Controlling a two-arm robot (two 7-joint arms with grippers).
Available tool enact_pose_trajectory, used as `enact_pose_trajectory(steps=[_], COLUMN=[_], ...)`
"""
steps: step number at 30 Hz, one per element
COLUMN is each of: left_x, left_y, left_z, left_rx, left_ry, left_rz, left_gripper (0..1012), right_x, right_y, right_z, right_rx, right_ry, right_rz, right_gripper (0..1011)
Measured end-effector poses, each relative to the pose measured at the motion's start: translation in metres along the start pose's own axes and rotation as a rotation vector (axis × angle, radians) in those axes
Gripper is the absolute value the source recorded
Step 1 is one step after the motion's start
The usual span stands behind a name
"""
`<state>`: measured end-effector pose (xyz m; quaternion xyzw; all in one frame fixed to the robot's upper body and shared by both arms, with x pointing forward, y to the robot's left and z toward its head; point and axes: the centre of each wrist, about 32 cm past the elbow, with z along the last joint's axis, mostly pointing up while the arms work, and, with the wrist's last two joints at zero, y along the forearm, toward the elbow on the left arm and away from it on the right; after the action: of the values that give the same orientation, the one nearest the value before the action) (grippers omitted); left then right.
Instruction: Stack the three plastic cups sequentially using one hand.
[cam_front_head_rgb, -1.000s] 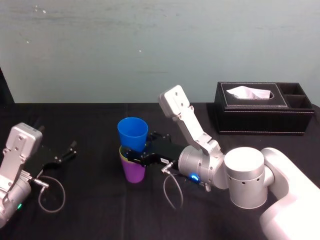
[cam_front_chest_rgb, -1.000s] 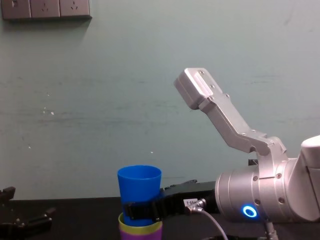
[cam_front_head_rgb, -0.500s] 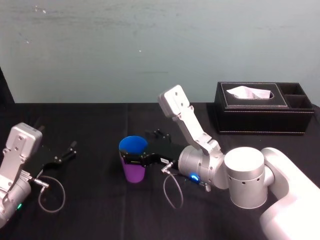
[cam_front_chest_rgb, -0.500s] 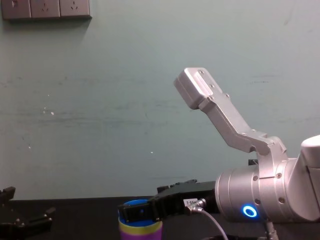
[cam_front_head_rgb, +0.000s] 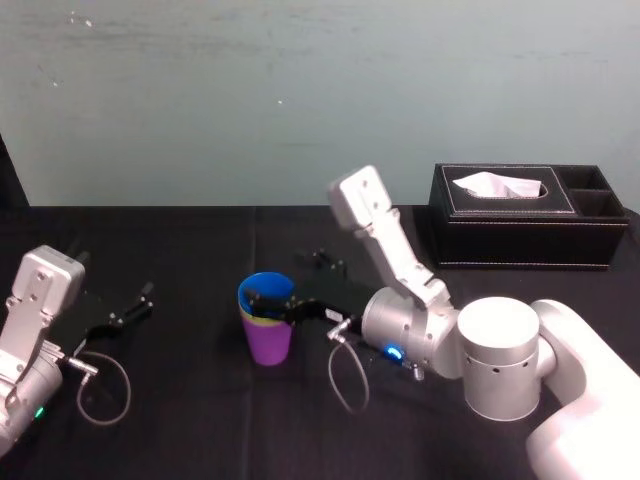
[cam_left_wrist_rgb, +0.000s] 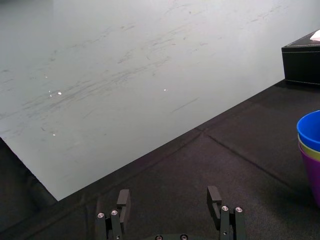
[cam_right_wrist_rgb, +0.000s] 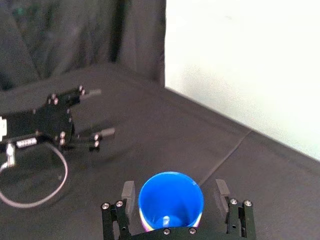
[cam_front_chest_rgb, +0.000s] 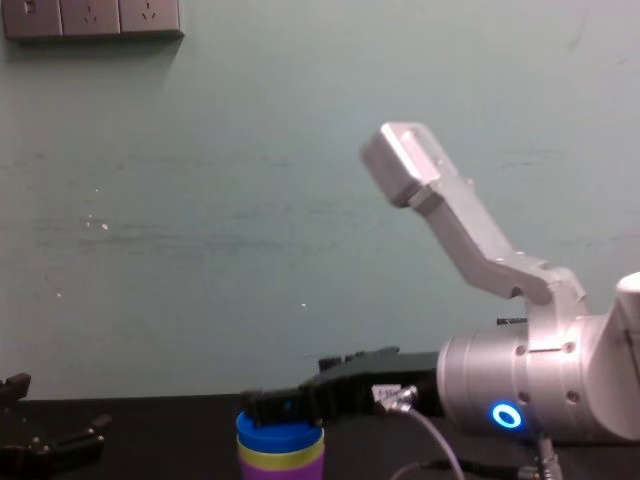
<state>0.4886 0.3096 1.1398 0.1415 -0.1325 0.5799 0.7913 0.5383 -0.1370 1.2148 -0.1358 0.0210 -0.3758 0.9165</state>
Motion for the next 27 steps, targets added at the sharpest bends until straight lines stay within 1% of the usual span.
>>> enact_pose_trajectory(steps=[6, 7, 9, 10, 12, 13, 16, 17, 19, 20, 22, 23, 26, 27], left_x=[0.0, 0.0, 0.0, 0.0, 0.0, 0.0, 0.0, 0.0, 0.0, 0.0, 0.0, 0.0, 0.0, 0.0], left_y=[0.0, 0.0, 0.0, 0.0, 0.0, 0.0, 0.0, 0.0, 0.0, 0.0, 0.0, 0.0, 0.0, 0.0], left_z=[0.0, 0.0, 0.0, 0.0, 0.0, 0.0, 0.0, 0.0, 0.0, 0.0, 0.0, 0.0, 0.0, 0.0], left_rx=[0.0, 0.0, 0.0, 0.0, 0.0, 0.0, 0.0, 0.0, 0.0, 0.0, 0.0, 0.0, 0.0, 0.0], left_ry=[0.0, 0.0, 0.0, 0.0, 0.0, 0.0, 0.0, 0.0, 0.0, 0.0, 0.0, 0.0, 0.0, 0.0], left_rz=[0.0, 0.0, 0.0, 0.0, 0.0, 0.0, 0.0, 0.0, 0.0, 0.0, 0.0, 0.0, 0.0, 0.0], left_gripper=[1000, 1000, 1000, 1000, 1000, 1000, 1000, 1000, 1000, 1000, 1000, 1000, 1000, 1000], right_x=[0.0032, 0.0034, 0.0034, 0.0031, 0.0027, 0.002, 0.0009, -0.0001, -0.0016, -0.0034, -0.0048, -0.0064, -0.0086, -0.0098], right_y=[-0.01, -0.014, -0.018, -0.021, -0.025, -0.027, -0.03, -0.032, -0.032, -0.033, -0.032, -0.032, -0.032, -0.031], right_z=[-0.004, -0.005, -0.007, -0.01, -0.014, -0.018, -0.026, -0.032, -0.039, -0.046, -0.053, -0.061, -0.07, -0.075], right_rx=[0.087, 0.115, 0.141, 0.161, 0.181, 0.192, 0.207, 0.209, 0.208, 0.201, 0.194, 0.184, 0.17, 0.157], right_ry=[0.028, 0.031, 0.035, 0.038, 0.042, 0.044, 0.047, 0.05, 0.055, 0.062, 0.065, 0.069, 0.075, 0.08], right_rz=[-0.051, -0.079, -0.113, -0.146, -0.191, -0.227, -0.285, -0.32, -0.357, -0.391, -0.424, -0.451, -0.482, -0.499], right_gripper=[1000, 1000, 1000, 1000, 1000, 1000, 1000, 1000, 1000, 1000, 1000, 1000, 1000, 1000])
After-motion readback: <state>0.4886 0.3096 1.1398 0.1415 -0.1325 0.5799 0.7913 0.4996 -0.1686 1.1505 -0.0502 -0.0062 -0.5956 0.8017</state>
